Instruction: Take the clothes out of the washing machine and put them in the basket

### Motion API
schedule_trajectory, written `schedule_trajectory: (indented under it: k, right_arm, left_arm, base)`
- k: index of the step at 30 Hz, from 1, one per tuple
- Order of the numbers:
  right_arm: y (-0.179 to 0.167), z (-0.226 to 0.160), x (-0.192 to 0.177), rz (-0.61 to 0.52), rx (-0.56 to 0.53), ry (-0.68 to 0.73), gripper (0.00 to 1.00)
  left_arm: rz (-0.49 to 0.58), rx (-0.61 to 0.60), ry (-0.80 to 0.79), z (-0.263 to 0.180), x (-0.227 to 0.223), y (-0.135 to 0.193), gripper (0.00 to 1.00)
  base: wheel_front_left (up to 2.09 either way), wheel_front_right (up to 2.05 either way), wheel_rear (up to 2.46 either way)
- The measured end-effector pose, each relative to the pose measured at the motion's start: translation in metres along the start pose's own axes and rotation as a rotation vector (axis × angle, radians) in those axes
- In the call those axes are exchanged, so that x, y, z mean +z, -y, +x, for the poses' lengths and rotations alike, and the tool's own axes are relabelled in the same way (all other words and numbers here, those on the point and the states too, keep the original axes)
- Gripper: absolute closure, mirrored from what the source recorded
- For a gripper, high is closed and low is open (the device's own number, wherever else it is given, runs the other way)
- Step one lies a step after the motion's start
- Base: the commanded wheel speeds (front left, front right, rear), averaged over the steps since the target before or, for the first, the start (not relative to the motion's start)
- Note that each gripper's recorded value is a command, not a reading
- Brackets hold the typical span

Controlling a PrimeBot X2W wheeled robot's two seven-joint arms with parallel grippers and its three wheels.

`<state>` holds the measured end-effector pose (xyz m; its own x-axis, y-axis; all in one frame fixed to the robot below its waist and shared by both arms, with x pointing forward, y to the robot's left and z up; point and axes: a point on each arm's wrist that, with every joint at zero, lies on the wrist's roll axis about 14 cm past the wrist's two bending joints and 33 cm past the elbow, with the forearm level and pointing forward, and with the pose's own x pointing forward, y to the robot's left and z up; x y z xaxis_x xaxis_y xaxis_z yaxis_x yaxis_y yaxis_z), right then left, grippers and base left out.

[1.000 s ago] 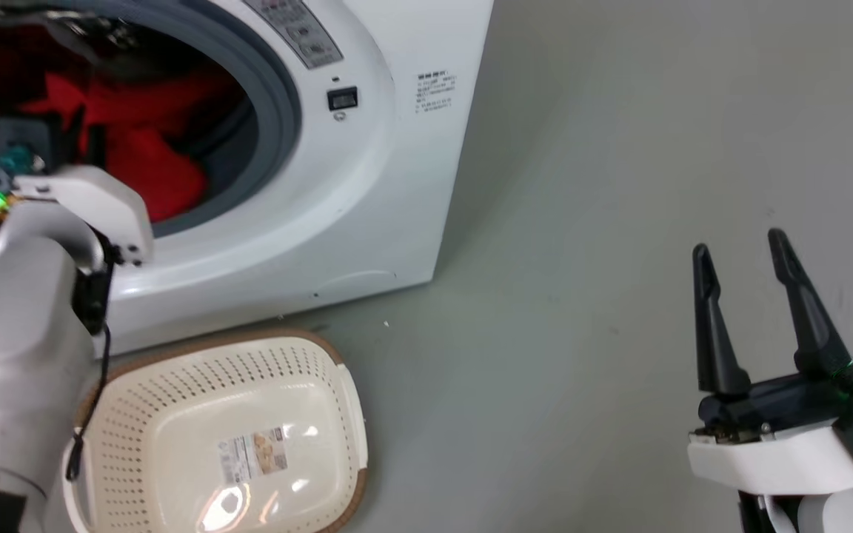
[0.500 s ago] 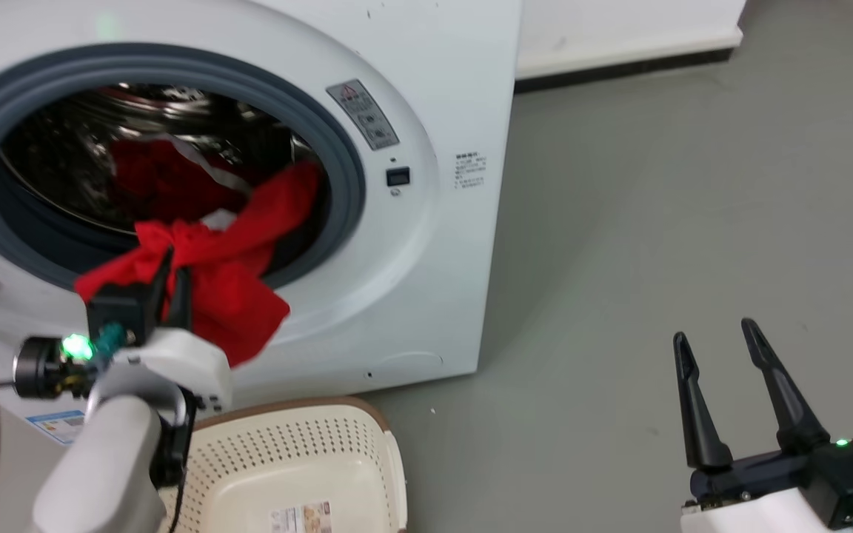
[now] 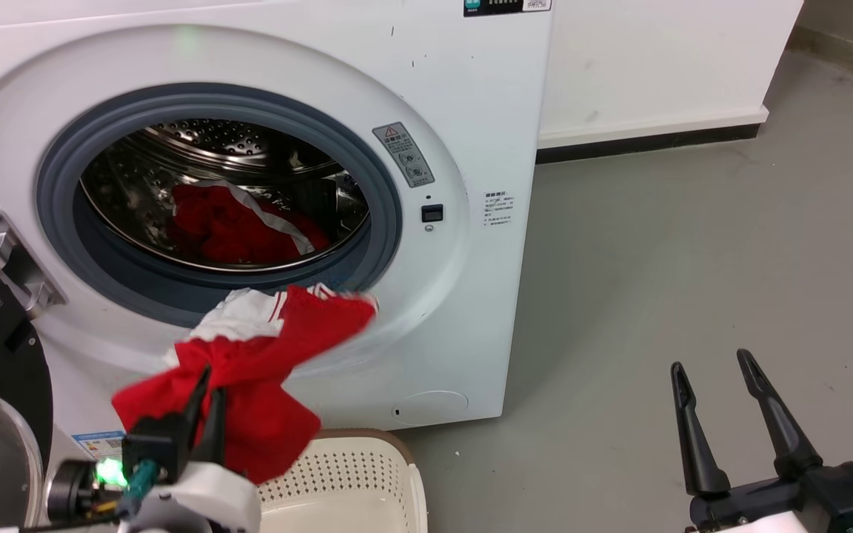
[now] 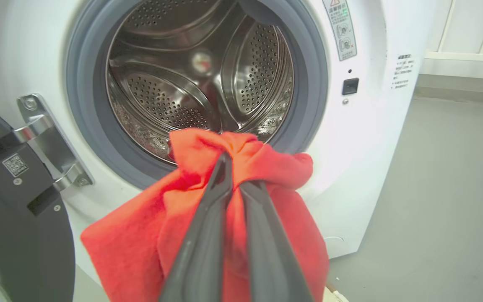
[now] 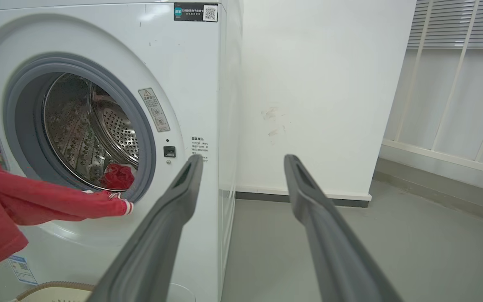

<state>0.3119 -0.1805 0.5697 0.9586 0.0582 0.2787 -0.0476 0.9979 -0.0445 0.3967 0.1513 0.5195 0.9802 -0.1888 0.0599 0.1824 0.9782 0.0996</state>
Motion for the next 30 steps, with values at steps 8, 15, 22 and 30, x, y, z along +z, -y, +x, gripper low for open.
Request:
schedule_trajectory:
  k: [8, 15, 22, 30]
  right_arm:
    - [0.0, -0.002, -0.004, 0.003, -0.001, -0.016, 0.0]
    - [0.003, -0.003, -0.01, 0.001, -0.013, -0.038, 0.0]
    - [0.005, 0.009, -0.016, -0.005, -0.017, -0.052, 0.0]
    - [0.008, 0.039, -0.033, -0.003, -0.014, -0.077, 0.0]
  left_arm:
    - [-0.055, -0.004, -0.112, -0.024, -0.036, 0.011, 1.0]
    - [-0.081, -0.016, -0.215, -0.027, -0.069, 0.017, 1.0]
    - [-0.1, -0.036, -0.327, -0.021, -0.107, 0.024, 1.0]
    - [-0.114, -0.059, -0.482, -0.002, -0.163, 0.028, 1.0]
  base:
    - [0.0, 0.0, 0.0]
    - [0.0, 0.0, 0.0]
    - [0.0, 0.0, 0.0]
    - [0.0, 0.0, 0.0]
